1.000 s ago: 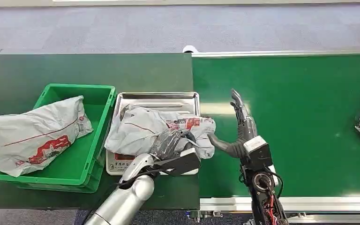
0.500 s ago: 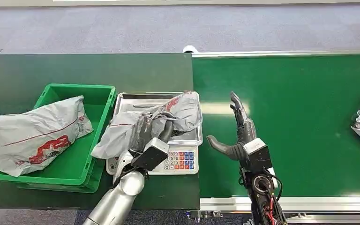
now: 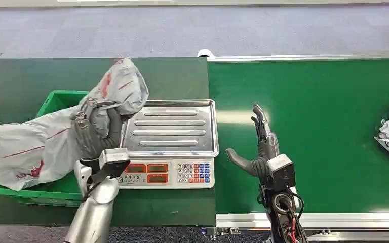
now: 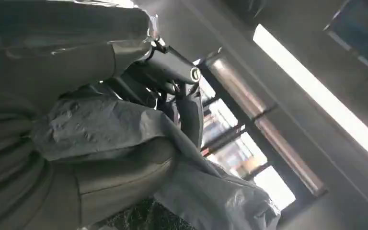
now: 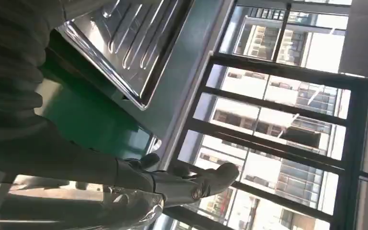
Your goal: Moved the parcel from conveyor to table for the left to box.
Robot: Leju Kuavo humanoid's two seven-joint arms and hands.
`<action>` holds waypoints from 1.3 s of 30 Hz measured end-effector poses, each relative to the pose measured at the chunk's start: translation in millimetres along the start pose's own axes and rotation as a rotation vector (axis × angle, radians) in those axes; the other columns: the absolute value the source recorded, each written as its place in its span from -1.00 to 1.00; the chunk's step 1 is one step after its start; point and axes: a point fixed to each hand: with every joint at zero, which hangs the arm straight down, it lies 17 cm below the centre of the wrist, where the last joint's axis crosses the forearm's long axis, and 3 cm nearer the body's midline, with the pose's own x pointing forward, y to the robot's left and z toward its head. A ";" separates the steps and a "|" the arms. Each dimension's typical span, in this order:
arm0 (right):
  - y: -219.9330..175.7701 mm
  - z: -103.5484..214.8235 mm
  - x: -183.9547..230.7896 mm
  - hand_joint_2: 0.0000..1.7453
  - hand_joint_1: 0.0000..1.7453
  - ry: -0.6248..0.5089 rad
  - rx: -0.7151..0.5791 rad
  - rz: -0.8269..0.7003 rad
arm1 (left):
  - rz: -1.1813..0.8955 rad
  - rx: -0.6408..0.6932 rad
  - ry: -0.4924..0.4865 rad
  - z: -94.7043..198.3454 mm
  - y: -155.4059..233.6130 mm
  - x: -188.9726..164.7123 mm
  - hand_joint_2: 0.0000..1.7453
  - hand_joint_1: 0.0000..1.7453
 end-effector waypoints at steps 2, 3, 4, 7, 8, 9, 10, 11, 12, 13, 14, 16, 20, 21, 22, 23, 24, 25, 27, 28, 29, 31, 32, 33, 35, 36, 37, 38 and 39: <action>0.7 3.2 -1.6 1.00 -1.00 0.004 0.001 -0.002 | -0.122 -0.006 0.005 -5.3 13.3 -20.6 1.00 1.00; 1.0 3.9 -2.1 1.00 -1.00 0.005 0.002 -0.002 | -0.168 -0.002 0.031 -6.8 21.2 -34.3 1.00 1.00; 0.8 4.4 -2.7 1.00 -1.00 0.007 0.001 -0.002 | -0.218 -0.004 0.071 -7.7 28.3 -50.5 1.00 1.00; -0.5 6.0 -5.0 1.00 -1.00 0.014 -0.003 0.001 | -0.349 -0.027 0.267 4.0 47.3 -114.3 1.00 1.00; -1.0 6.6 -6.4 1.00 -1.00 0.018 -0.005 0.008 | -0.369 -0.039 0.312 10.3 49.1 -128.1 1.00 1.00; -1.4 7.0 -7.8 1.00 -1.00 0.021 -0.005 0.017 | -0.379 -0.051 0.344 15.3 49.6 -138.7 1.00 1.00; -1.1 7.6 -9.5 1.00 -1.00 0.027 -0.003 0.024 | -0.387 -0.067 0.378 21.9 48.5 -149.5 1.00 1.00; -0.8 8.1 -10.6 1.00 -1.00 0.030 -0.002 0.028 | -0.387 -0.084 0.413 27.2 46.5 -159.3 1.00 1.00; -0.6 8.6 -11.8 1.00 -1.00 0.034 -0.001 0.030 | -0.384 -0.101 0.440 30.7 43.7 -166.9 1.00 -0.96; -0.4 9.1 -12.8 1.00 -1.00 0.036 0.001 0.032 | -0.379 -0.116 0.463 34.0 40.3 -173.6 1.00 -1.00; -0.5 9.7 -13.9 1.00 -1.00 0.039 0.002 0.033 | -0.380 -0.133 0.476 36.5 36.7 -178.6 1.00 -1.00; -0.4 10.8 -16.0 1.00 -1.00 0.044 0.004 0.034 | -0.386 -0.167 0.492 41.5 28.9 -185.1 1.00 -1.00; -0.6 13.2 -20.6 1.00 -1.00 0.058 0.008 0.035 | -0.362 -0.208 0.505 48.4 14.5 -187.7 1.00 -1.00; -0.7 13.8 -21.5 1.00 -1.00 0.060 0.008 0.034 | -0.357 -0.211 0.497 48.6 12.0 -185.7 1.00 -1.00; -0.4 14.2 -22.3 1.00 -1.00 0.062 0.009 0.034 | -0.342 -0.203 0.488 47.8 10.8 -182.6 1.00 -1.00; -0.4 14.7 -23.2 1.00 -1.00 0.065 0.008 0.032 | -0.319 -0.184 0.468 45.4 10.7 -177.3 1.00 -1.00; -0.4 15.2 -24.1 1.00 -1.00 0.068 0.008 0.031 | -0.281 -0.161 0.451 42.4 11.1 -171.0 1.00 -1.00; -0.9 15.8 -25.1 1.00 -1.00 0.070 0.007 0.030 | -0.223 -0.131 0.431 37.5 10.7 -162.2 1.00 -1.00; -1.5 16.5 -26.6 1.00 -1.00 0.074 0.005 0.029 | -0.108 -0.075 0.392 31.1 9.8 -142.7 1.00 -1.00; -2.2 17.1 -27.4 1.00 -1.00 0.074 -0.001 0.032 | -0.062 -0.049 0.367 28.1 9.4 -129.5 1.00 -1.00; -2.5 17.7 -28.4 1.00 -1.00 0.076 -0.003 0.034 | -0.032 -0.033 0.339 24.9 8.2 -116.5 1.00 -1.00; -3.0 18.0 -28.7 1.00 -1.00 0.074 -0.008 0.033 | 0.052 0.011 0.311 20.9 7.0 -92.8 -1.00 -1.00; -2.8 17.9 -28.7 1.00 -1.00 0.074 -0.009 0.032 | 0.105 0.029 0.309 20.1 6.1 -84.8 -1.00 -1.00; -2.8 17.6 -28.8 1.00 -1.00 0.074 -0.009 0.031 | 0.205 0.057 0.319 19.5 5.5 -76.7 -1.00 -1.00; -3.2 15.5 -28.6 1.00 -1.00 0.073 -0.009 0.031 | 0.378 0.130 0.352 22.3 7.5 -65.1 -1.00 -1.00; -3.4 14.0 -28.6 1.00 -1.00 0.071 -0.010 0.030 | 0.439 0.150 0.358 23.4 6.4 -57.4 -1.00 -1.00; -3.8 12.5 -28.1 1.00 -1.00 0.069 -0.010 0.029 | 0.485 0.154 0.364 24.1 3.3 -51.3 -1.00 -1.00; -3.8 11.4 -27.5 1.00 -1.00 0.065 -0.010 0.029 | 0.535 0.149 0.369 23.8 -1.1 -45.4 1.00 -1.00; -3.9 10.2 -26.7 1.00 -1.00 0.059 -0.010 0.028 | 0.580 0.142 0.376 23.7 -5.6 -39.8 1.00 -1.00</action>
